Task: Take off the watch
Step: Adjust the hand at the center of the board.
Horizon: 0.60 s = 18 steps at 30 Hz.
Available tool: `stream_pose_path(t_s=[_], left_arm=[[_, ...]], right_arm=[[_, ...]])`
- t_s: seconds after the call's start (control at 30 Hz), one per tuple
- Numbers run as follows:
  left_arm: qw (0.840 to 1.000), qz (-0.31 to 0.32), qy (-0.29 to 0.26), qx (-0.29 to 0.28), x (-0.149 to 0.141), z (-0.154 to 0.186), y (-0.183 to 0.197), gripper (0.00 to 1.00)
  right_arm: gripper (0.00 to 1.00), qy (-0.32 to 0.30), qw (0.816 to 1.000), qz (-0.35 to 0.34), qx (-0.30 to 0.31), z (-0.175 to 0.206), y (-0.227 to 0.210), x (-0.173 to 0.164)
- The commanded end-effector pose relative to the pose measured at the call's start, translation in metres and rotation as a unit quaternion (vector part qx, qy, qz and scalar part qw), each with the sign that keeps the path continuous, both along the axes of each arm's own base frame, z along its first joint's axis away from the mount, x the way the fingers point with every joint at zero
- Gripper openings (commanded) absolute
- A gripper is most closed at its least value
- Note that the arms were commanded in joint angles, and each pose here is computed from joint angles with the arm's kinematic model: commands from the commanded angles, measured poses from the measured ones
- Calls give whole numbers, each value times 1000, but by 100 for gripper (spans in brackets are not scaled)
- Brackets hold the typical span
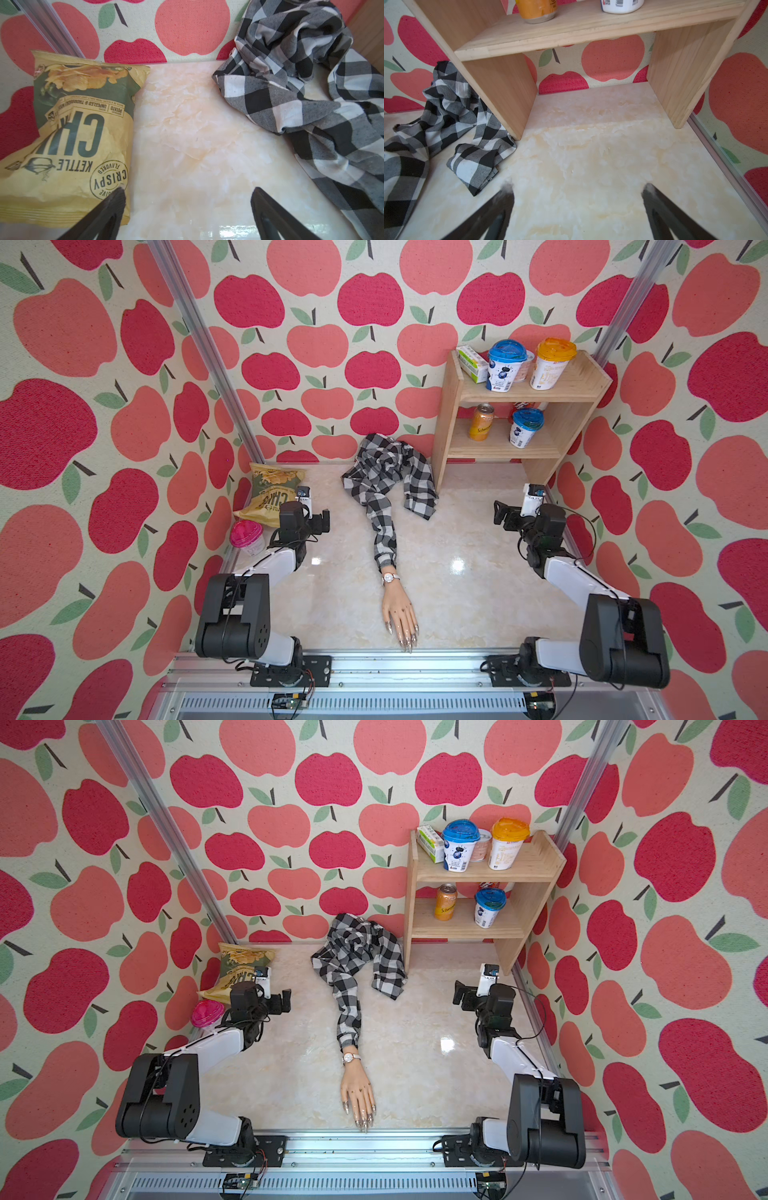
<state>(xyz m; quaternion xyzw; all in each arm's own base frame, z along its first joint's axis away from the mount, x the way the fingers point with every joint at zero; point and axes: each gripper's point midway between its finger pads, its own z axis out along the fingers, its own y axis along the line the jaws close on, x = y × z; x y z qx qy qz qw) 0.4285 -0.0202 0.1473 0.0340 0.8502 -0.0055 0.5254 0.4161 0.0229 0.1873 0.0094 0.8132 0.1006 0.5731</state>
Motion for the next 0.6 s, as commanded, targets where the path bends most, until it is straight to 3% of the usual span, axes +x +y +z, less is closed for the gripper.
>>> stream_pose_path(t_s=[0.0,0.17,0.4,0.57], left_arm=[[999,18,43,10,-9,9,-7,97],[994,17,107,7,-20,27,-25,97],[980,20,196,-30,-63,28,-53,97],[975,10,220,-35,-94,37,-70,97]], right_arm=[[100,101,992,5,79,-22,7,-12],[100,88,990,46,103,14,29,-14],[97,132,986,65,-73,34,114,-35],[92,182,977,77,-86,27,177,-74]])
